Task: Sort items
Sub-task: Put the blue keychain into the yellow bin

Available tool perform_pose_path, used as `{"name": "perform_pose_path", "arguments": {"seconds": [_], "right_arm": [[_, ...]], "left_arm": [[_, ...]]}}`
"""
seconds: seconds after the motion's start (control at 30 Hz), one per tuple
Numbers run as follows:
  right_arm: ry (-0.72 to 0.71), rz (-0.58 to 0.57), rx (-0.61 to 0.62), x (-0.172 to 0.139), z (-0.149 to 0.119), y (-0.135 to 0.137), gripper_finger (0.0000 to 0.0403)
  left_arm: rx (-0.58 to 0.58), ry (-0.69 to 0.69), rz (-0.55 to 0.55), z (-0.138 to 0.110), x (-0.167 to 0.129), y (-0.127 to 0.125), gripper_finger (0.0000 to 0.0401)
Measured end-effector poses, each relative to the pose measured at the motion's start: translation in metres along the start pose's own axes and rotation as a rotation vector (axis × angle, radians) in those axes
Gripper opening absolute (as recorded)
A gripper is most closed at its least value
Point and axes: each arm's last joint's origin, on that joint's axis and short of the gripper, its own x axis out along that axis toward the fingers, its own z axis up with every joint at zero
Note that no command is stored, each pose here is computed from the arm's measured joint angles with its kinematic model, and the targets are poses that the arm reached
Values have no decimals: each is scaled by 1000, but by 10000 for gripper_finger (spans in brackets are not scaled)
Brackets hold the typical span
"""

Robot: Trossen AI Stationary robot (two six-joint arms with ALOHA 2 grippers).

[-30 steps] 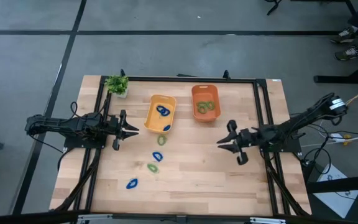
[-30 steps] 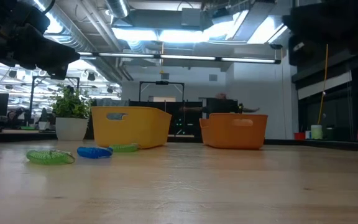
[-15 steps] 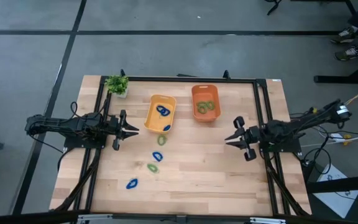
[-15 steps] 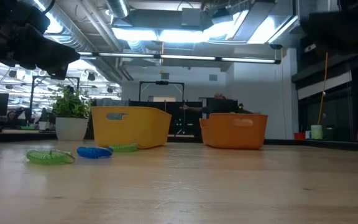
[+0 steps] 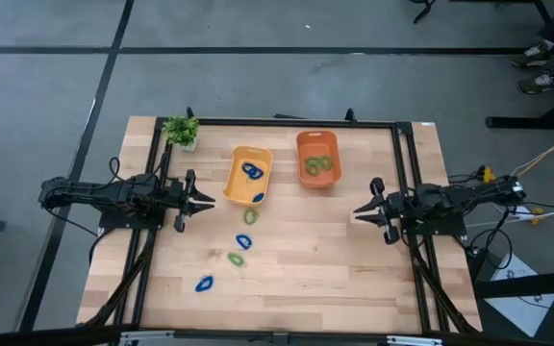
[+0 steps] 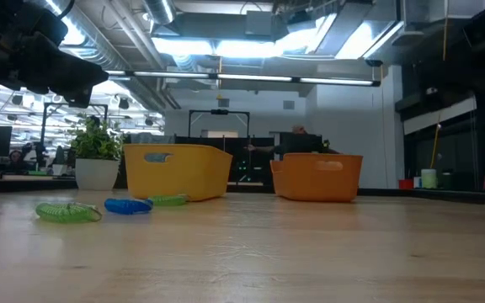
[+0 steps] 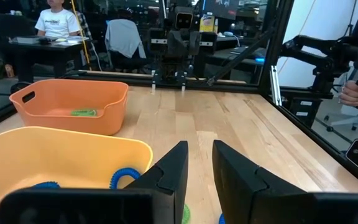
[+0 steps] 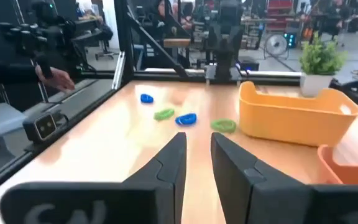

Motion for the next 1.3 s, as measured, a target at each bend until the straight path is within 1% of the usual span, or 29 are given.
{"name": "perform_pose_path", "arguments": {"seconds": [0.13,0.33,0.47,0.63,0.73,0.87,0.9,1.0,1.1,1.2,1.3], "right_arm": [[4,4,-55,-3,5,-1,75],[21,-53,-100,-4,5,-2,75],[20,-53,-87,-4,5,-2,75],[19,-52,-69,-4,5,-2,75],[19,-52,-70,-4,5,-2,75],[18,-53,-70,-4,5,-2,75],[18,-53,-71,-4,5,-2,75],[18,-53,-68,-4,5,-2,75],[18,-53,-70,-4,5,-2,75],[18,-53,-68,-4,5,-2,75],[18,-53,-70,-4,5,-2,75]], "left_arm": [[0,0,0,0,0,0,70],[0,-1,1,0,0,0,70],[-6,-7,0,1,0,0,70],[-79,-25,-3,2,0,0,70],[-98,-27,-3,3,0,0,70],[-91,-120,-16,12,-1,-1,70],[-104,-150,-24,15,-1,-2,70],[-202,-244,-63,24,-3,-3,70],[-243,-326,-112,32,-6,-5,70],[-233,-362,-189,37,-8,-7,70],[-258,-387,-209,42,-9,-8,70]]}}
